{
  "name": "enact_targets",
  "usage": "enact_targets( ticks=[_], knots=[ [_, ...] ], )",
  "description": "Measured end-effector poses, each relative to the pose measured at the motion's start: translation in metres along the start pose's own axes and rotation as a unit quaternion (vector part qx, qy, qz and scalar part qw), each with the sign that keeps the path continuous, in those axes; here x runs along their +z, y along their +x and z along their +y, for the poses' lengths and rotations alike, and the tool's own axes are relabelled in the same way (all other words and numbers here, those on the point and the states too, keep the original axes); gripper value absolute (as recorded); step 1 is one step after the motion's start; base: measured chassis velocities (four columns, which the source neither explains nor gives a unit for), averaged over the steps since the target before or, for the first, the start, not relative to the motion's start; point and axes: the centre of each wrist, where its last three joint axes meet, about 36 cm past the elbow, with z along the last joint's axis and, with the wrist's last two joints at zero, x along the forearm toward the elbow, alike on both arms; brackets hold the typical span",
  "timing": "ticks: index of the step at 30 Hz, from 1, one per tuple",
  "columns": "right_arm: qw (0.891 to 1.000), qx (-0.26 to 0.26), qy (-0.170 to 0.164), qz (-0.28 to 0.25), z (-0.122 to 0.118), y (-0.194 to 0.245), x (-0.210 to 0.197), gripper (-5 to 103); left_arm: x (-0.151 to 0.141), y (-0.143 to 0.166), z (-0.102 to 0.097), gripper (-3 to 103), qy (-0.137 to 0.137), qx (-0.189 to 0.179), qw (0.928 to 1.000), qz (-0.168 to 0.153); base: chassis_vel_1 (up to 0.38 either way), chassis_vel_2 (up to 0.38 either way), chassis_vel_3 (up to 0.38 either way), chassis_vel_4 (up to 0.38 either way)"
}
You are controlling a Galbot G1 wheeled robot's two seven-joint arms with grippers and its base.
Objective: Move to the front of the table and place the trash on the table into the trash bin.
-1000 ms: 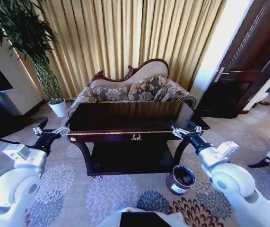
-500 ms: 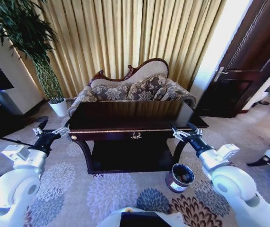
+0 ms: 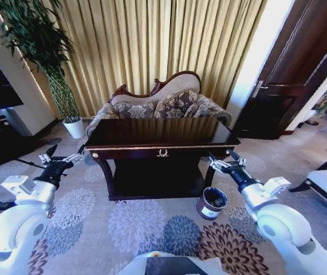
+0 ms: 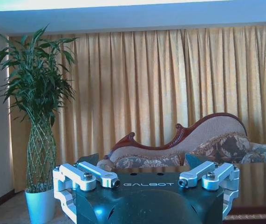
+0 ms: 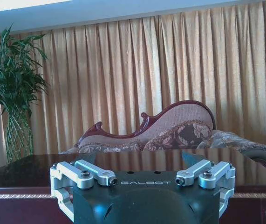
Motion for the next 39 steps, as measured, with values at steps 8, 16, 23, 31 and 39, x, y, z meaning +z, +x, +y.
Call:
enact_targets(
  ticks=[8, 16, 23, 31, 39],
  knots=[
    [1.0, 0.002, 0.001, -0.001, -0.0007, 0.0004, -0.0002, 100, 0.0002, 0.0, -0.0001, 100, 0.0, 0.0, 1.0, 0.0, 0.184, -0.191, -0.175, 0.216],
    [1.0, 0.002, 0.002, -0.001, -0.0011, 0.0008, -0.0002, 100, 0.0008, 0.0005, -0.0007, 100, 0.001, 0.0, 1.0, 0.001, 0.223, -0.217, -0.247, 0.188],
    [1.0, 0.003, 0.003, -0.002, -0.0013, 0.0009, -0.0008, 100, 0.0002, 0.0017, -0.002, 100, 0.002, 0.002, 1.0, 0.0, 0.202, -0.195, -0.202, 0.206],
    [1.0, 0.003, 0.003, -0.003, -0.0015, 0.0013, -0.0013, 100, 0.0002, 0.0043, -0.004, 100, 0.002, 0.002, 1.0, 0.004, 0.218, -0.245, -0.215, 0.232],
    [1.0, 0.004, 0.004, -0.004, -0.0016, 0.0023, -0.0022, 100, 0.0, 0.0036, -0.0037, 100, 0.001, 0.001, 1.0, 0.002, 0.249, -0.239, -0.255, 0.227]
  ],
)
